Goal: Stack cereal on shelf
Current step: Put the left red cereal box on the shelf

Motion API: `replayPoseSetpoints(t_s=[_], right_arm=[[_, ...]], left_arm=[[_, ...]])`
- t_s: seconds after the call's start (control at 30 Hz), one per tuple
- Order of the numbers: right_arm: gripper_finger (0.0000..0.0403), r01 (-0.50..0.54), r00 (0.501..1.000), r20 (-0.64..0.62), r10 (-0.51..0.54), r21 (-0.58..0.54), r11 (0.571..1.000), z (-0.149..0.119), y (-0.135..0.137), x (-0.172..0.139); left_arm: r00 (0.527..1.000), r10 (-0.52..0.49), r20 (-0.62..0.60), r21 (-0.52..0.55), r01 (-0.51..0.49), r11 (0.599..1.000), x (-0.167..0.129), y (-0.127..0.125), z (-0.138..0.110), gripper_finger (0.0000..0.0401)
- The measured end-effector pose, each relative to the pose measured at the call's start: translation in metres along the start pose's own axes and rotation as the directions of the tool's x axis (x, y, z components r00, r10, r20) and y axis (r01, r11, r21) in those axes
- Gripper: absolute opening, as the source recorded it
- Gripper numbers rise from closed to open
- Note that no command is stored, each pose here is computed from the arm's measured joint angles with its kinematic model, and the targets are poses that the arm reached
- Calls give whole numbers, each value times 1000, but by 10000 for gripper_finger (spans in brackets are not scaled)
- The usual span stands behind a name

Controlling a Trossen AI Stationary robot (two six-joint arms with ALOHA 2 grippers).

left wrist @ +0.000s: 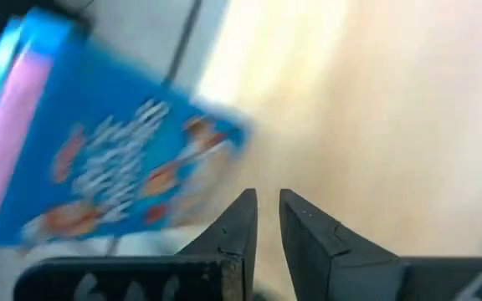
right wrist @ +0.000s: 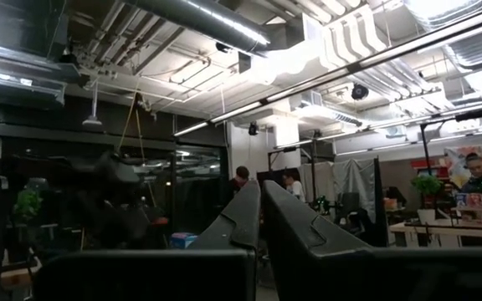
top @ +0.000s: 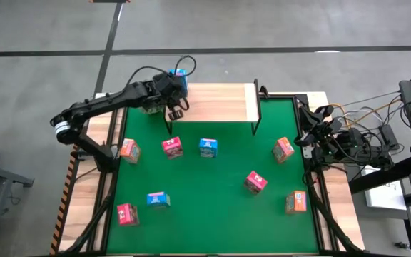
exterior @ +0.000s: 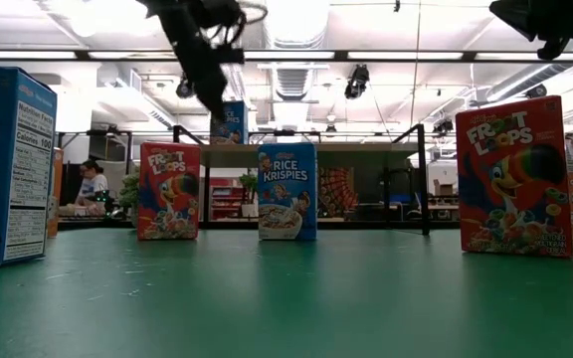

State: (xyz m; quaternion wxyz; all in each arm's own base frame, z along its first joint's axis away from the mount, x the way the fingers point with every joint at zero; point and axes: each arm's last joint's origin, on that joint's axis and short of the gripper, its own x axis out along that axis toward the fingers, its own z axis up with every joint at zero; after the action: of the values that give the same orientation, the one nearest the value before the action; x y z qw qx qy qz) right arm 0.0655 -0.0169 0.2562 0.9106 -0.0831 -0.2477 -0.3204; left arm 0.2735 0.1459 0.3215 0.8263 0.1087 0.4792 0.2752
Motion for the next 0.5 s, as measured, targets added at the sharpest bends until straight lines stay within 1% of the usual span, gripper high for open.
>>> replayPoseSetpoints(t_s=[0.07, 0.17, 0.23, 0.37, 0.4, 0.5], right_arm=[[9, -4, 1000, -3, 4, 4, 1000, 0, 0, 0], [9, -38, 999, -3, 39, 18, 999, -1, 2, 1], [9, -92, 996, 0, 92, 42, 995, -3, 5, 2], [9, -214, 976, -6, 216, 112, 971, -7, 13, 6], [9, -231, 972, -15, 235, 130, 964, -9, 15, 7], [9, -237, 966, -61, 252, 184, 954, -16, 21, 12]], left_arm=[[991, -112, 77, 8, 112, 994, -12, -11, 5, 37], [941, -266, 211, 65, 258, 964, -32, -31, 11, 37], [910, -311, 273, 109, 292, 950, -42, -45, 11, 37], [855, -356, 377, 166, 315, 934, -58, -69, 0, 37], [840, -364, 403, 174, 320, 931, -62, -74, -4, 37], [790, -379, 482, 181, 333, 925, -71, -85, -14, 37]])
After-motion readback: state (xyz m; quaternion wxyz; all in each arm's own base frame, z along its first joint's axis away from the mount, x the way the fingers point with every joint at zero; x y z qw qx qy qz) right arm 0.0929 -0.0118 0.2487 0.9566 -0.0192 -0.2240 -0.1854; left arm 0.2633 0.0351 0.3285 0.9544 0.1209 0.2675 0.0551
